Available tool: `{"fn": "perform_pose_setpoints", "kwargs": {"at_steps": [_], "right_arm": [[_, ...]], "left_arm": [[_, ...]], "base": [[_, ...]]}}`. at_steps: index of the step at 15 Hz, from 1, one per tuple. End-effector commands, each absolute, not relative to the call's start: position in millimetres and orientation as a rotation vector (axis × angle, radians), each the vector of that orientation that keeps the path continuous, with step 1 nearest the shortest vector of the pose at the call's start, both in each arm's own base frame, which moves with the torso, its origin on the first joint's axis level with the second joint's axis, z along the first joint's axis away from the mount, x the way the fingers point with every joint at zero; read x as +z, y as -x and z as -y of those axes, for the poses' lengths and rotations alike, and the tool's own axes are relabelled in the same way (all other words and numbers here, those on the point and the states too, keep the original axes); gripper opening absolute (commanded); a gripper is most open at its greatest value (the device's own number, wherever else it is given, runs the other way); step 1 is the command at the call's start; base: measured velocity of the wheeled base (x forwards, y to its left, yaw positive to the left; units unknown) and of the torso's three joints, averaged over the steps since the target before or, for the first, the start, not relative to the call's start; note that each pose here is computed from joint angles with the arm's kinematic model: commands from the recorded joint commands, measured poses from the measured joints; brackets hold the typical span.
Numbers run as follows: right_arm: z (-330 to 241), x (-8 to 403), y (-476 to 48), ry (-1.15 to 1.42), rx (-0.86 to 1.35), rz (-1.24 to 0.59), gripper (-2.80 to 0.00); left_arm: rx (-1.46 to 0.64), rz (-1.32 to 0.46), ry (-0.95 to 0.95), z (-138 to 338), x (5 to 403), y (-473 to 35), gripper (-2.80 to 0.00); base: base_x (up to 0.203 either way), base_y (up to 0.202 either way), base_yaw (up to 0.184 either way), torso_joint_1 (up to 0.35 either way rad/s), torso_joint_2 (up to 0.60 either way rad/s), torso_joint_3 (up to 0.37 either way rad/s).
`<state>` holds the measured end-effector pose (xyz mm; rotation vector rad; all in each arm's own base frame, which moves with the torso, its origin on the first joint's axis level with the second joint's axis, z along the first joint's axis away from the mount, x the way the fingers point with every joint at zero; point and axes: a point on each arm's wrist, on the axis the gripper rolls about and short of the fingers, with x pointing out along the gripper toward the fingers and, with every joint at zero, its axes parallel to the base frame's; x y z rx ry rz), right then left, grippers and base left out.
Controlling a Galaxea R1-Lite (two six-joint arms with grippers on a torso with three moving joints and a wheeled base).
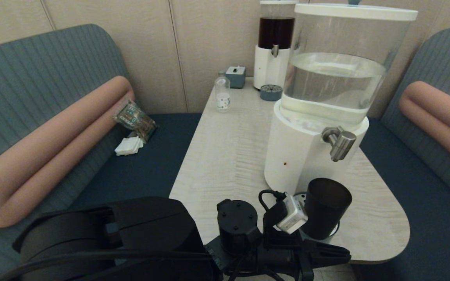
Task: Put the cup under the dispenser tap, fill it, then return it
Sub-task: Place it under the water dispenser
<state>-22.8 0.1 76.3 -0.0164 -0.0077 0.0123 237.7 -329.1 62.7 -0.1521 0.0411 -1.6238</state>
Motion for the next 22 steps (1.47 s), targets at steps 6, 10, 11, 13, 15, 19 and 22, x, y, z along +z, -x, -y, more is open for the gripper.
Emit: {"fn": "perform_pose_setpoints", "kwargs": {"at_steps": [6, 10, 11, 13, 15, 19, 22], "right_arm": [[0, 76, 23, 0.017, 0.012, 0.011, -2.80], [0, 76, 23, 0.017, 0.014, 0.009, -2.80], [0, 76, 23, 0.017, 0.012, 0.009, -2.80], [0, 76, 23, 0.017, 0.014, 0.009, -2.80], [0, 76, 23, 0.017, 0.014, 0.010, -2.80], [0, 76, 23, 0.017, 0.013, 0.009, -2.80], [0, 76, 23, 0.017, 0.013, 0.010, -2.80]], "left_arm": [[-1.604, -0.035, 0.157, 333, 54, -247, -2.80], [-1.602, -0.042, 0.157, 333, 51, -247, -2.80], [-1.598, -0.041, 0.159, 333, 52, -249, -2.80], [-1.581, -0.034, 0.163, 334, 51, -253, -2.80], [-1.571, -0.034, 0.164, 336, 48, -255, -2.80], [-1.549, -0.027, 0.168, 336, 46, -260, -2.80], [-1.543, -0.023, 0.170, 337, 46, -262, -2.80]], "base": [[0.000, 0.000, 0.000, 0.000, 0.00, 0.000], [0.000, 0.000, 0.000, 0.000, 0.00, 0.000], [0.000, 0.000, 0.000, 0.000, 0.00, 0.000], [0.000, 0.000, 0.000, 0.000, 0.00, 0.000], [0.000, 0.000, 0.000, 0.000, 0.00, 0.000], [0.000, 0.000, 0.000, 0.000, 0.00, 0.000], [0.000, 0.000, 0.000, 0.000, 0.00, 0.000]]}}
